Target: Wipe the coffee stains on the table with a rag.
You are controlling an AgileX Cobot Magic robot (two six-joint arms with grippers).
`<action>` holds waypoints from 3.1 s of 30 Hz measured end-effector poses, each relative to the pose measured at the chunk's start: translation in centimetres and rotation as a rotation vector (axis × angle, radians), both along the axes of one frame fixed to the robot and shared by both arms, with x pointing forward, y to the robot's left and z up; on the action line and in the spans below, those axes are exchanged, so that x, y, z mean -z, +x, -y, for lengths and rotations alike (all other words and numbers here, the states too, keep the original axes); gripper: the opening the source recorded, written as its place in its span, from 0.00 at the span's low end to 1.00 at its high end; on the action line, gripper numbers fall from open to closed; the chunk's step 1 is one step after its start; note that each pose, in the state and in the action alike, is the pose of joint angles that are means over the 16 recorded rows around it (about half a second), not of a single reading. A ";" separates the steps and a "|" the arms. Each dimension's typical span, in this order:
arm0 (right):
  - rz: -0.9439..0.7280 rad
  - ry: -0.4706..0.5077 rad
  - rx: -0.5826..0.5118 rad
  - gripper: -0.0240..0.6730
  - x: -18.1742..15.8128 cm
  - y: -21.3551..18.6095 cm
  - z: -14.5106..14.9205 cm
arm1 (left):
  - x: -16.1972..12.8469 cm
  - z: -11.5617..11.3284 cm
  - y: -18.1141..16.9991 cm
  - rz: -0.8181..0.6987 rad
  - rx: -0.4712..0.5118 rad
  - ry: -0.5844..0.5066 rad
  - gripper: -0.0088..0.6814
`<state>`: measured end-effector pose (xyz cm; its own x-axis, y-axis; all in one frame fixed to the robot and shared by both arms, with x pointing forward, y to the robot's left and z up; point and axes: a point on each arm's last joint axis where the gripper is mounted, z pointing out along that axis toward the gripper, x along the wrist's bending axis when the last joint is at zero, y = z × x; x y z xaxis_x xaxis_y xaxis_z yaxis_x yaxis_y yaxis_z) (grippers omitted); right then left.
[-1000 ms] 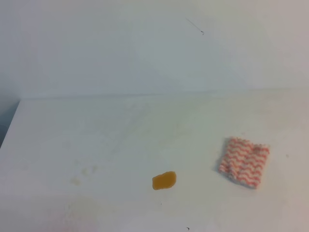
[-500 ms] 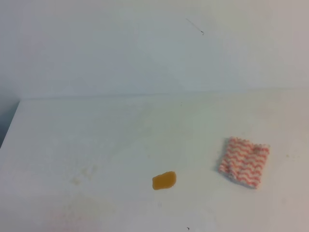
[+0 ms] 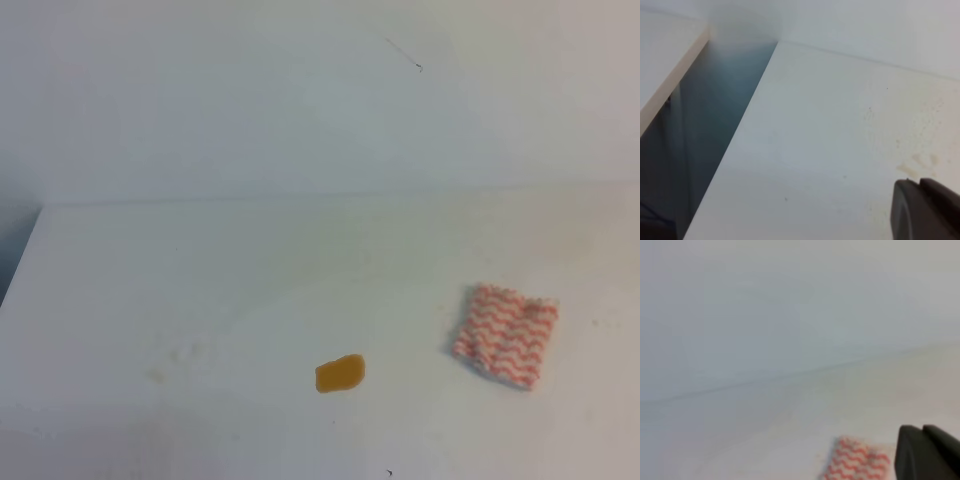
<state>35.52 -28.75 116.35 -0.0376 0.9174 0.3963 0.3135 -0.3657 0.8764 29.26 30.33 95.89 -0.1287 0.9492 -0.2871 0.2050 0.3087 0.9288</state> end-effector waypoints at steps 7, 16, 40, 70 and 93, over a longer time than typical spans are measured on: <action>-0.128 -0.001 -0.212 0.03 1.0 3.7 -1.3 | 0.0 0.0 0.0 0.000 0.000 0.000 0.01; -0.380 0.006 -0.418 0.07 4.2 9.0 -2.1 | 0.0 0.0 0.0 0.000 0.000 0.000 0.01; -0.755 -0.385 -0.606 0.51 15.0 21.2 -10.7 | 0.0 0.0 0.0 0.000 0.000 0.000 0.01; -0.938 -0.493 -0.668 0.09 23.9 25.8 -15.0 | 0.0 0.0 0.0 0.000 0.000 0.000 0.01; -0.711 -0.480 -1.050 0.07 20.6 20.9 -28.1 | 0.0 0.0 0.0 0.000 0.000 0.000 0.01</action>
